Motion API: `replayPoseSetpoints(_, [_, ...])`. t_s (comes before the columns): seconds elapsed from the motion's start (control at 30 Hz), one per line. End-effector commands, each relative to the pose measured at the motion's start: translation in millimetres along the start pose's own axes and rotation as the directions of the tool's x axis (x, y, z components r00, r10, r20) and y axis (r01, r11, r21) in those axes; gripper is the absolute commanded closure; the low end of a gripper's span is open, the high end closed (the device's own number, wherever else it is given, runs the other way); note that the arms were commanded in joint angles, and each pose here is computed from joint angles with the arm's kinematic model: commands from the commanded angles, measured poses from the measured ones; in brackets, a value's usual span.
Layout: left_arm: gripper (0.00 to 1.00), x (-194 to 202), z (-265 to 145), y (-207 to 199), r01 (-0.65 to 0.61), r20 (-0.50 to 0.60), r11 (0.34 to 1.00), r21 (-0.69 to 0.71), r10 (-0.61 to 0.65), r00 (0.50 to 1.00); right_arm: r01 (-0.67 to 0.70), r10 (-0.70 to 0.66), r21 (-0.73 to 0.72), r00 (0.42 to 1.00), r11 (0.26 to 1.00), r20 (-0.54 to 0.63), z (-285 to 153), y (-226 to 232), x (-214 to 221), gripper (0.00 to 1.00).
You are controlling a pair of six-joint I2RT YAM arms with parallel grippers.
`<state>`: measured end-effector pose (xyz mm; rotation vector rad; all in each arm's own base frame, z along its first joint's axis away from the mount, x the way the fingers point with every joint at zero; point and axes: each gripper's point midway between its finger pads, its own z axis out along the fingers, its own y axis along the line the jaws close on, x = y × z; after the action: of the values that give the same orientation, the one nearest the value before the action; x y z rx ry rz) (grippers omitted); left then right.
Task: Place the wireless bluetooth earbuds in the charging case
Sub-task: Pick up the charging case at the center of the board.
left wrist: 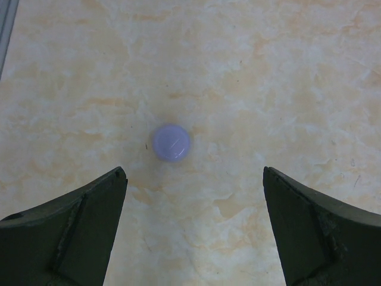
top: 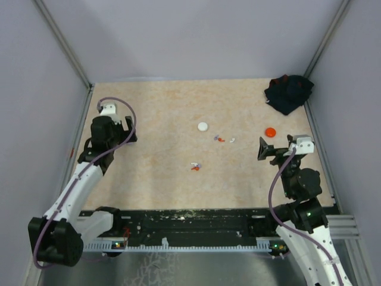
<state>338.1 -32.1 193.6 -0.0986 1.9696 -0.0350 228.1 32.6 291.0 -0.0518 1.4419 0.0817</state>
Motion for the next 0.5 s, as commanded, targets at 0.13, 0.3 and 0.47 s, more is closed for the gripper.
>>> replayPoseSetpoints(0.13, [0.00, 50, 35, 8, 0.006, -0.310, 0.999, -0.052, -0.022, 0.950, -0.010, 0.012, -0.034, 0.997, 0.999, 0.072, -2, 6, -14, 0.02])
replayPoseSetpoints(0.3, [0.00, 71, 52, 24, -0.007, -0.456, 0.985, -0.171, -0.073, 0.887, -0.015, 0.020, -0.051, 0.996, 0.999, 0.092, -5, 8, -17, 0.02])
replayPoseSetpoints(0.47, [0.00, 88, 73, 19, 0.005, -0.527, 0.984, -0.175, -0.098, 0.845, -0.027, 0.035, -0.072, 0.992, 0.997, 0.121, -8, 11, -21, 0.02])
